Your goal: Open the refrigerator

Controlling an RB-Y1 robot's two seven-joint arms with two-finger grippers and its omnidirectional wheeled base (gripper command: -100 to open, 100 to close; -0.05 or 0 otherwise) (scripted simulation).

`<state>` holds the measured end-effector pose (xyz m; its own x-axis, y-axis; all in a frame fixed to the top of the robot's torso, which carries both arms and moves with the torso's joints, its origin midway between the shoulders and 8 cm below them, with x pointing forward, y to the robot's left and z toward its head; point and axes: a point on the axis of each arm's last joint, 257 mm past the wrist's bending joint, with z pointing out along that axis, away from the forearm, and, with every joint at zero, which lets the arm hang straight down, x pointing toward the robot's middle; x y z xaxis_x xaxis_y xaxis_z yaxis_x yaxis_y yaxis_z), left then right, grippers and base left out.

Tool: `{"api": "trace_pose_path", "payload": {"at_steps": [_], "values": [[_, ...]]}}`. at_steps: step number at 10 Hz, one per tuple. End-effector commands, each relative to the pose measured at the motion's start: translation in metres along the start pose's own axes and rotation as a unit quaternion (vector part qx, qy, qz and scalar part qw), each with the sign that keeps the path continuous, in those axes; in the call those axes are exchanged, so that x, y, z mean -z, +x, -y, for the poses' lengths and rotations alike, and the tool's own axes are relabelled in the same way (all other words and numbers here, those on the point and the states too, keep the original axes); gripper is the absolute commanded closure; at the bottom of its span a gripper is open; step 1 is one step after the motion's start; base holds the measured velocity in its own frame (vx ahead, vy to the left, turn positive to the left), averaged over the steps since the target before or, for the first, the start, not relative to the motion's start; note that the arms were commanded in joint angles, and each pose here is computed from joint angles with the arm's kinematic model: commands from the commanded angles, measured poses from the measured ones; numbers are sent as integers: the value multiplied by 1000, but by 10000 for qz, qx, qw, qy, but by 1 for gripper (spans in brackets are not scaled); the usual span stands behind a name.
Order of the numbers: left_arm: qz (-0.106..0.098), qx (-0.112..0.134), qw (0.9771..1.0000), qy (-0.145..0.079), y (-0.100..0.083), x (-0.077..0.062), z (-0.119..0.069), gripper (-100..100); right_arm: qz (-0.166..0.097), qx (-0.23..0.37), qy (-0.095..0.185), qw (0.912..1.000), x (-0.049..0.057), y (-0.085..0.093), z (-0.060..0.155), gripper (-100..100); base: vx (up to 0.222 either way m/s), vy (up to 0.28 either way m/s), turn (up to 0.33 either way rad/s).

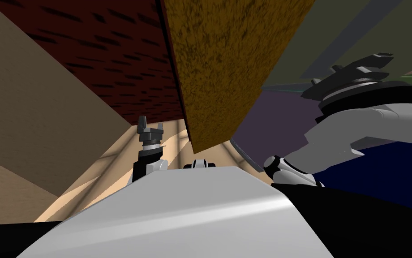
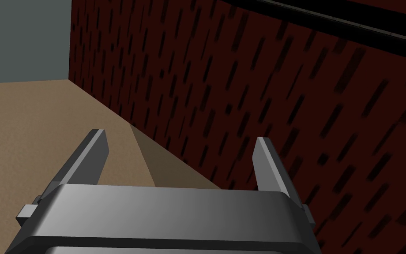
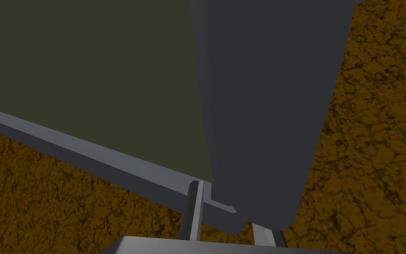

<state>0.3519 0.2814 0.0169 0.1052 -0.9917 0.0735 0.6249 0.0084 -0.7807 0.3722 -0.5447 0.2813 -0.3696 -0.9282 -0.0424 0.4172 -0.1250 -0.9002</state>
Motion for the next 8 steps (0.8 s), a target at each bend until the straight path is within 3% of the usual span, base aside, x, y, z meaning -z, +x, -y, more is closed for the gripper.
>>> {"api": "trace_pose_path", "payload": {"at_steps": [1, 8], "values": [[0, 0, 10000, 1, 0, 0, 0, 0, -323, 202, 5, 9993, 7, 15, 5, 100, 198, 171, 38], [0, 0, 10000, 1, 0, 0, 0, 0, -1177, 621, 73, 9911, 32, 54, 22, 100, 186, 166, 40]]}}
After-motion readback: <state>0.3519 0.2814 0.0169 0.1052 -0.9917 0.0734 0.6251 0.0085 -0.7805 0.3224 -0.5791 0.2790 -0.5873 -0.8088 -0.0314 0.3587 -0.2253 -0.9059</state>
